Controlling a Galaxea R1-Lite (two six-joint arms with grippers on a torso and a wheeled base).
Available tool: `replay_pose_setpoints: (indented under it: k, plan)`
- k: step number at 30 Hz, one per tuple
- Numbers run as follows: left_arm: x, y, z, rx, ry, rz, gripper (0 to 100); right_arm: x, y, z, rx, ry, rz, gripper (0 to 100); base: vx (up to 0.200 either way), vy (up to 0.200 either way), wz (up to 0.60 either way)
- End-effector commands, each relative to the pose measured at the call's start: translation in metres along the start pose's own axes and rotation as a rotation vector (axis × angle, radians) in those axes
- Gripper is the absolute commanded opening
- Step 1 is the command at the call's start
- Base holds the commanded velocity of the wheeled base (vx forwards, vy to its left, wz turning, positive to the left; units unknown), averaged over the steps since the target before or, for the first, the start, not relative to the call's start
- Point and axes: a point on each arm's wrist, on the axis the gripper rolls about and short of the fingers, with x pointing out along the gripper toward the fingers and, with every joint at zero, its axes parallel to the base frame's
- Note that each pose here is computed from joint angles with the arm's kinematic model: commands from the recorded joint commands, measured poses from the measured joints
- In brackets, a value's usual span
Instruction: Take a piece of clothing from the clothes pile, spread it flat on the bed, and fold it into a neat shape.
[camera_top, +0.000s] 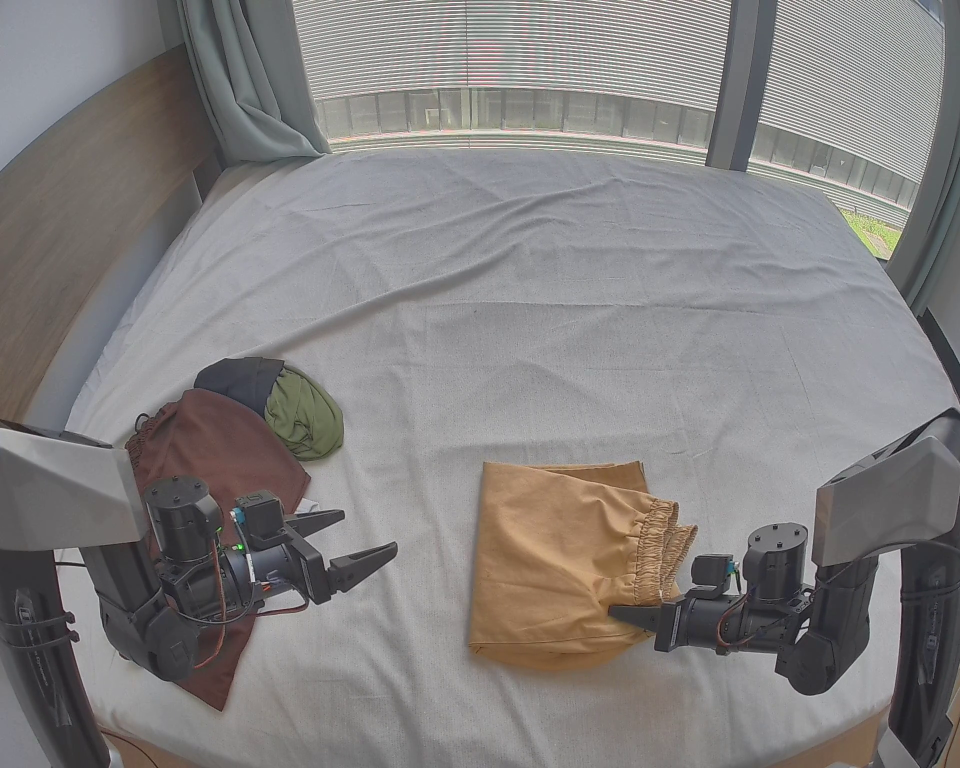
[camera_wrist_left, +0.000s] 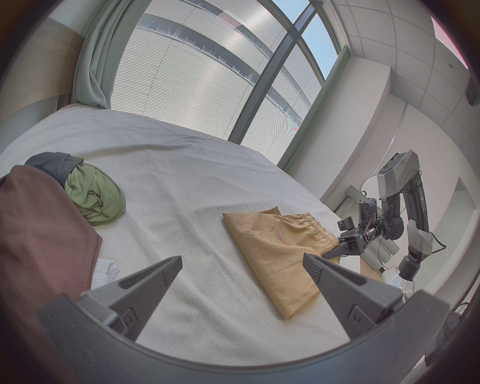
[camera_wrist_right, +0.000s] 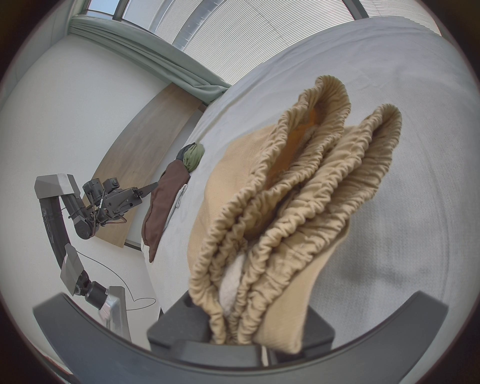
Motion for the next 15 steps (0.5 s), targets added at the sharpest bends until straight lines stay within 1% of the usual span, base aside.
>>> replay_pose_setpoints:
  k: [1,2,3,6,10,11,12,15]
  plan:
    - [-0.003,-0.001,0.006,0.034,-0.021,0.001,100,-0.004,0.013,0.01,-0.033,-0.036,0.039,0,0.0,0.0,0.0]
    - [-0.003,-0.001,0.006,0.034,-0.021,0.001,100,-0.004,0.013,0.01,-0.033,-0.036,0.039,0,0.0,0.0,0.0]
    - [-0.004,-0.002,0.008,0.05,-0.027,0.001,100,-0.004,0.018,0.012,-0.045,-0.043,0.055,0,0.0,0.0,0.0]
    - [-0.003,-0.002,0.008,0.072,-0.028,0.003,100,-0.004,0.022,0.016,-0.055,-0.049,0.084,0,0.0,0.0,0.0]
    - [-0.006,0.005,0.011,0.148,-0.04,0.024,100,-0.005,0.027,0.023,-0.071,-0.068,0.127,0,0.0,0.0,0.0]
    - [-0.006,0.005,0.011,0.151,-0.041,0.026,100,-0.005,0.027,0.024,-0.072,-0.069,0.129,0,0.0,0.0,0.0]
    - [-0.007,0.008,0.012,0.187,-0.046,0.037,100,-0.005,0.028,0.026,-0.077,-0.076,0.135,0,0.0,0.0,0.0]
    - [-0.008,0.008,0.013,0.203,-0.047,0.039,100,-0.005,0.03,0.03,-0.084,-0.093,0.146,0,0.0,0.0,0.0]
